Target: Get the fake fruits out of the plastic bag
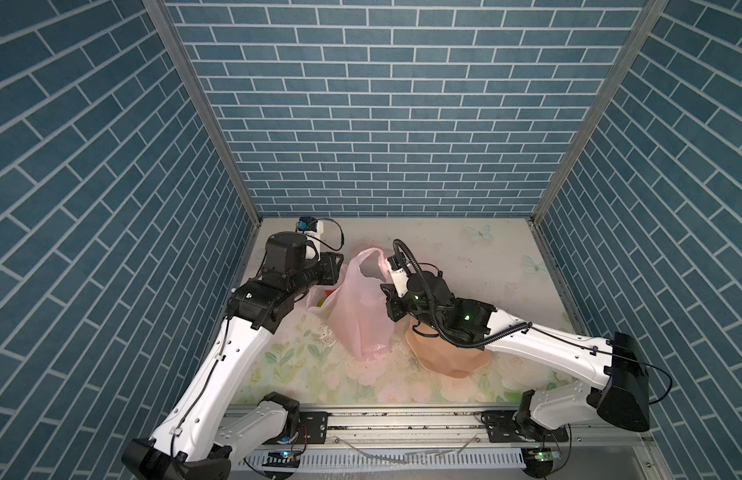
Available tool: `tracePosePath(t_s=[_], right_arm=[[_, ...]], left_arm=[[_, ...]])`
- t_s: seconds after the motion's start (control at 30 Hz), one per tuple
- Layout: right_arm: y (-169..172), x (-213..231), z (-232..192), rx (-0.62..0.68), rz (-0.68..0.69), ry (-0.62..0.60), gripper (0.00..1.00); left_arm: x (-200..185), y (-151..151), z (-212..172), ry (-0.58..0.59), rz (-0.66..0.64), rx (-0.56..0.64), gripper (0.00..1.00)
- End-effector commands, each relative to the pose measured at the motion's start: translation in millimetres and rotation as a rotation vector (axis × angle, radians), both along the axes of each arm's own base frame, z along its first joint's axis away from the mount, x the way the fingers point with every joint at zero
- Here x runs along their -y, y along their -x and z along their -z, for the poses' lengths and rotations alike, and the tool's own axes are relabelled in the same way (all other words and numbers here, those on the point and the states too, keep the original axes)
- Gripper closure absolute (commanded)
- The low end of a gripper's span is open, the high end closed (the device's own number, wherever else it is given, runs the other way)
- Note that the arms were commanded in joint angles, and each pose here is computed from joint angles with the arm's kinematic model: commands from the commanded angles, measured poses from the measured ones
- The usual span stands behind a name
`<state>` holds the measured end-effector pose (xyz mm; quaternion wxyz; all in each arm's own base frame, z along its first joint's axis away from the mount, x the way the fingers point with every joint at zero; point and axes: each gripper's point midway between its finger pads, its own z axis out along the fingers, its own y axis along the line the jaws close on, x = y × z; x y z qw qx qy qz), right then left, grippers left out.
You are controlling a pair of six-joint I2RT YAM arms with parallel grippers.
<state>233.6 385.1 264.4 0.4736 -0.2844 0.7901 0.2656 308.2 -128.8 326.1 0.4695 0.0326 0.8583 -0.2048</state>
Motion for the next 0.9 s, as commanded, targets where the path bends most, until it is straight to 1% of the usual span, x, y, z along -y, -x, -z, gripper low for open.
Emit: tracePosePath(t_s=[0.0,0.1,0.2,0.4,0.53,0.67,0.77,0.87], right_arm=[[-9,-7,-24,0.034,-0.025,-0.032,0.95],[-16,-11,-23,0.051,-0.072,-0.032,0.95],[-21,-18,-26,0.078,-0.15,-0.045,0.95],[-31,-35,-39,0.12,-0.323,-0.078,0.96],[-37,-46,-51,0.137,-0.449,-0.125,0.96],[-45,-55,-65,0.146,-0.544,-0.189,0.96],[-54,-61,-63,0.105,-0.582,-0.234,0.95],[-62,-62,-49,0.045,-0.59,-0.241,0.9]], left_arm=[[-18,-1,-8,-0.018,-0.088,0.039,0.74],[-33,0,-11,-0.038,-0.165,0.058,0.81],[-48,3,-14,-0.056,-0.238,0.069,0.85],[-69,14,-21,-0.053,-0.35,0.044,0.86],[-76,21,-22,-0.025,-0.397,0.021,0.87],[-81,32,-28,0.043,-0.437,0.027,0.91],[-82,39,-31,0.09,-0.452,0.02,0.92],[-78,41,-30,0.118,-0.442,-0.005,0.94]])
